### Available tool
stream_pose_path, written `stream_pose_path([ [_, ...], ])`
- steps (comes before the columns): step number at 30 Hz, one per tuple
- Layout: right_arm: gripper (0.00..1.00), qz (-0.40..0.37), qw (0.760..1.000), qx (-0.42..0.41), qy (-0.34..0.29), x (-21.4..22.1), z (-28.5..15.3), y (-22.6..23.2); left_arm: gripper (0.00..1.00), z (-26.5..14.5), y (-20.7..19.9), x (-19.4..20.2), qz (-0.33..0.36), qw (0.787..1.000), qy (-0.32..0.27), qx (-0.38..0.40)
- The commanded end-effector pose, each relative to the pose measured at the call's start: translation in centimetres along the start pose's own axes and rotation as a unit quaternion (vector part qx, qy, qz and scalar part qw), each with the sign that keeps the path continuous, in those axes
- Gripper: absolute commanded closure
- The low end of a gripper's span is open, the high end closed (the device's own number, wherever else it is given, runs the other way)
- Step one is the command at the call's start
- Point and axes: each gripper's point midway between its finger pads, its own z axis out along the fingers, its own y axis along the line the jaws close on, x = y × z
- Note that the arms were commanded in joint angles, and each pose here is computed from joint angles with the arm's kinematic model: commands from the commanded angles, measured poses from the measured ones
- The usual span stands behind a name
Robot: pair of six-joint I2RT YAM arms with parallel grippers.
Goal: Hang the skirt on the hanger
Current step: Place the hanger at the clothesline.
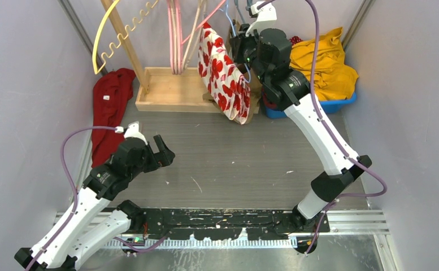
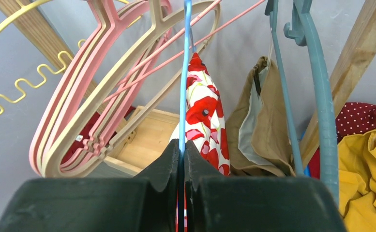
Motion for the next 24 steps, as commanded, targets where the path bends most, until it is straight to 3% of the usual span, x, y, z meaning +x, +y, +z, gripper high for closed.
stream_pose_path([
  [1,0.99,0.023,0.993,-0.008,-0.113,-7.6,-1.4,0.4,0.01,-0.3,-0.3,-0.7,-0.001,1.0,-0.018,0.012],
  [11,0.99,0.038,0.994,0.006,-0.1,-3.9,-4.6,-1.4,0.01,0.0,-0.4,-0.3,-0.002,1.0,-0.013,0.015],
  [19,0.99,0.027,0.992,0.025,-0.118,-5.0,-7.6,-2.9,0.01,0.0,-0.4,-0.2,-0.006,1.0,-0.012,0.018],
  [24,0.99,0.02,0.991,0.036,-0.125,-6.2,-7.2,-3.0,0.01,0.3,-0.8,-0.1,-0.01,1.0,-0.009,0.025],
])
